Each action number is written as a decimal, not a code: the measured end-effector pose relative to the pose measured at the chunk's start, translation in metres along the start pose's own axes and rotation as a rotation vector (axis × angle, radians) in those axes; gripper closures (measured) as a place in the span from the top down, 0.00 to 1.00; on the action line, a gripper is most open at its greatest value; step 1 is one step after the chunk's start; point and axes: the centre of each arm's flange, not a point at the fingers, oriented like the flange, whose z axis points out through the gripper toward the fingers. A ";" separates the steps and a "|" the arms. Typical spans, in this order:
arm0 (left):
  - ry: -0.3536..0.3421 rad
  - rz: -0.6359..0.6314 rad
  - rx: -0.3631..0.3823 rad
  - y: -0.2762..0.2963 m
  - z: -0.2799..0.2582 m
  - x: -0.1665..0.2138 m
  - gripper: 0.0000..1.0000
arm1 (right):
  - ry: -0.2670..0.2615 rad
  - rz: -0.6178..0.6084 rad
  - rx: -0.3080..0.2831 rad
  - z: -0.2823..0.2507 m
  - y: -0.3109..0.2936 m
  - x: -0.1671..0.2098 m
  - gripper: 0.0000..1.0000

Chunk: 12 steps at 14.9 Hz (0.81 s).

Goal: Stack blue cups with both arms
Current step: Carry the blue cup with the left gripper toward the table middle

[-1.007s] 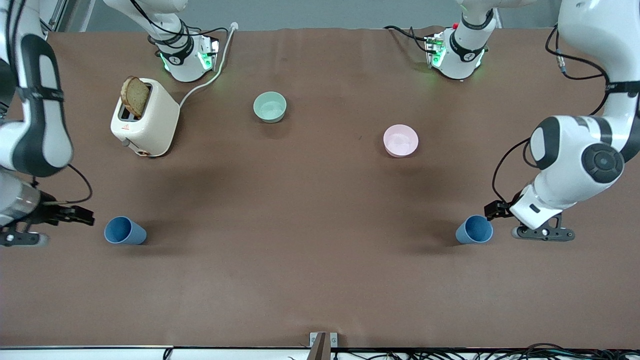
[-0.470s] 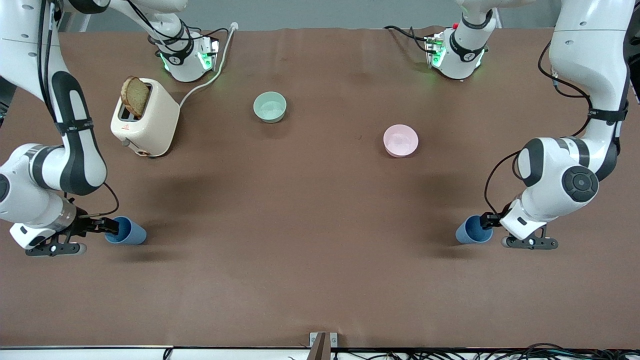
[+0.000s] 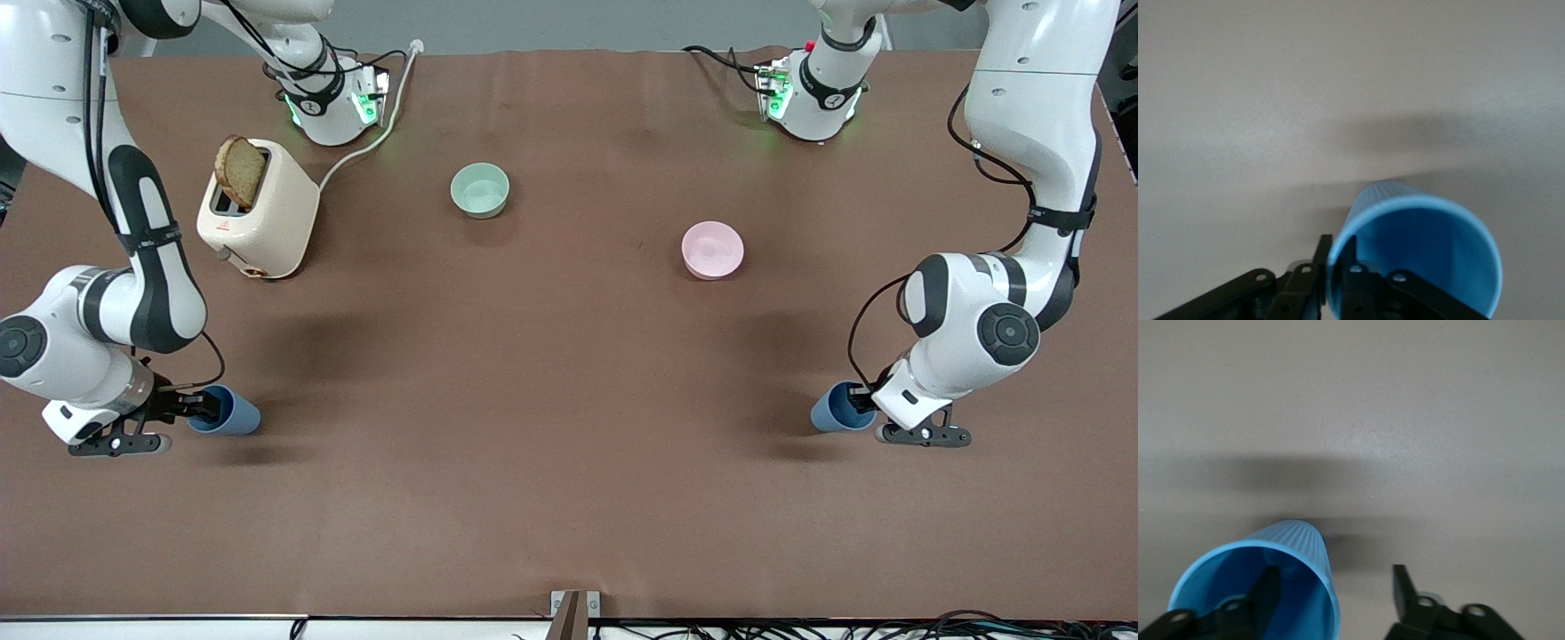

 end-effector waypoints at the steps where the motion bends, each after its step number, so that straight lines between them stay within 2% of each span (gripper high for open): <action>1: 0.016 0.010 -0.007 0.008 -0.008 0.004 0.04 | -0.004 0.001 0.001 0.003 0.000 -0.001 0.55; 3: 0.041 0.020 -0.031 0.037 -0.035 0.011 0.04 | -0.006 0.004 0.001 0.006 0.002 -0.001 0.36; 4: 0.033 0.012 -0.045 0.057 -0.052 0.012 0.04 | -0.006 0.005 0.002 0.006 0.002 -0.001 0.24; 6: -0.008 -0.037 -0.078 0.108 -0.086 0.008 0.04 | -0.002 0.009 0.005 0.004 0.002 0.000 0.06; 9: -0.048 -0.157 -0.131 0.201 -0.113 -0.010 0.04 | 0.005 0.009 0.003 0.001 0.003 0.002 0.06; 12: -0.095 -0.235 -0.145 0.292 -0.105 -0.041 0.04 | 0.014 0.007 0.002 -0.004 0.003 0.006 0.06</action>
